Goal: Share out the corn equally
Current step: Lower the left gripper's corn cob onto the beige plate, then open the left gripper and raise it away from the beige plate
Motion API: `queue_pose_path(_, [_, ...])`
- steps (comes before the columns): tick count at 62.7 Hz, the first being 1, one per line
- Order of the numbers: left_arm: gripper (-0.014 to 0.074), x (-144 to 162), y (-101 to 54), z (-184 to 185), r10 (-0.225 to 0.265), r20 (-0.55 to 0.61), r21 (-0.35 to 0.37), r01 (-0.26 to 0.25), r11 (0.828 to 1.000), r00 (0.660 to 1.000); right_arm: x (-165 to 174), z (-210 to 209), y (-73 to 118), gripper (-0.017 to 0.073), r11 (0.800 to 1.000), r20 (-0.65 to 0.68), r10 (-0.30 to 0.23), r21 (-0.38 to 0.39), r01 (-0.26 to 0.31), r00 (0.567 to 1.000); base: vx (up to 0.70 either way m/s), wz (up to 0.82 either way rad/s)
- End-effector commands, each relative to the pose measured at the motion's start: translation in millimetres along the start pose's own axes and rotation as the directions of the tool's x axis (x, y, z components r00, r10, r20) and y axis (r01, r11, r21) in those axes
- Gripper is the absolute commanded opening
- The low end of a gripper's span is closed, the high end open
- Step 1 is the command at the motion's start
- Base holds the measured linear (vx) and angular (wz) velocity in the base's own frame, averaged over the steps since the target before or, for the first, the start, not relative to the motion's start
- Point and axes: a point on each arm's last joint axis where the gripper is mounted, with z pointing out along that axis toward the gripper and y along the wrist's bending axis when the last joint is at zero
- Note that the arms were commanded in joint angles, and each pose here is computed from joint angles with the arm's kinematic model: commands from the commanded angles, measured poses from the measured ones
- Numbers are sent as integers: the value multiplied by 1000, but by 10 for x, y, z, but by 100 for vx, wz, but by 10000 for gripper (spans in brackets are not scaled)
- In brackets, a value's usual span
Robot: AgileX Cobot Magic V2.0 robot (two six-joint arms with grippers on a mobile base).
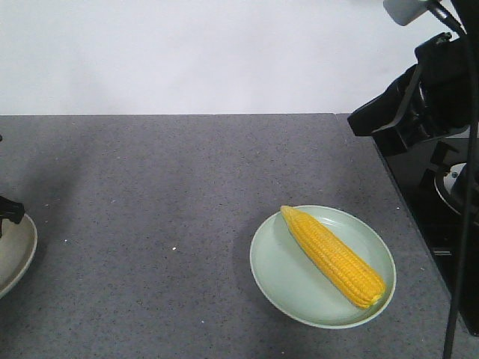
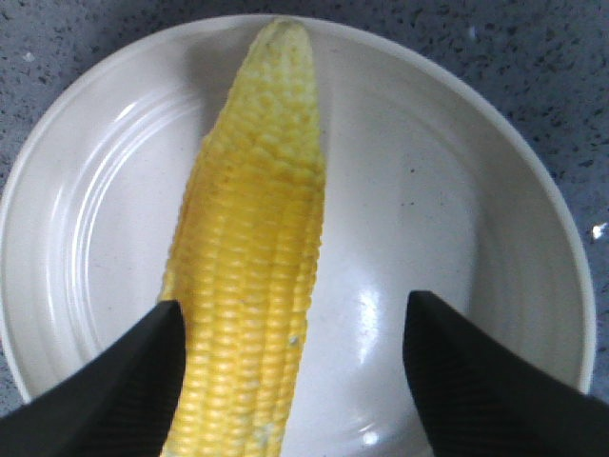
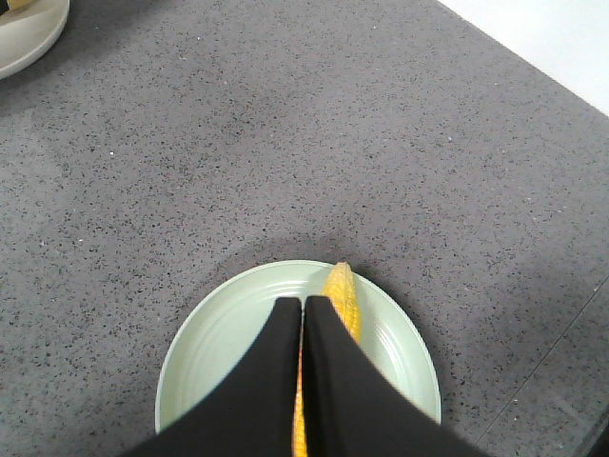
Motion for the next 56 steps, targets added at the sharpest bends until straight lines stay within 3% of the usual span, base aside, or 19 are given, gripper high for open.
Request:
queue_pose_path(1, [480, 3, 28, -164, -21, 56, 5, 21, 1000, 998, -79, -145, 28, -4, 1000, 87, -6, 26, 4, 996, 0, 0])
queue_pose_path(17, [420, 33, -68, -228, -23, 61, 108, 16, 994, 998, -78, -148, 29, -4, 1000, 87, -8, 28, 6, 996, 0, 0])
queue_pose_path(34, [115, 228, -143, -748, 2, 265, 248, -71, 966, 964, -84, -388, 109, -4, 995, 163, -53, 93, 38, 985, 0, 0])
queue_pose_path(41, [-6, 372, -175, -1046, -2, 389, 300, -125, 946, 921, -72, -559, 184, -4, 991, 209, -77, 125, 51, 975, 0, 0])
queue_pose_path(50, [-8, 577, -214, -1422, -20, 556, 343, -208, 916, 831, -37, -747, 286, -4, 987, 251, -99, 145, 64, 963, 0, 0])
queue_pose_path(56, [-8, 741, -226, -1670, -18, 669, 331, -276, 902, 743, 38, -822, 340, -4, 984, 285, -109, 170, 62, 952, 0, 0])
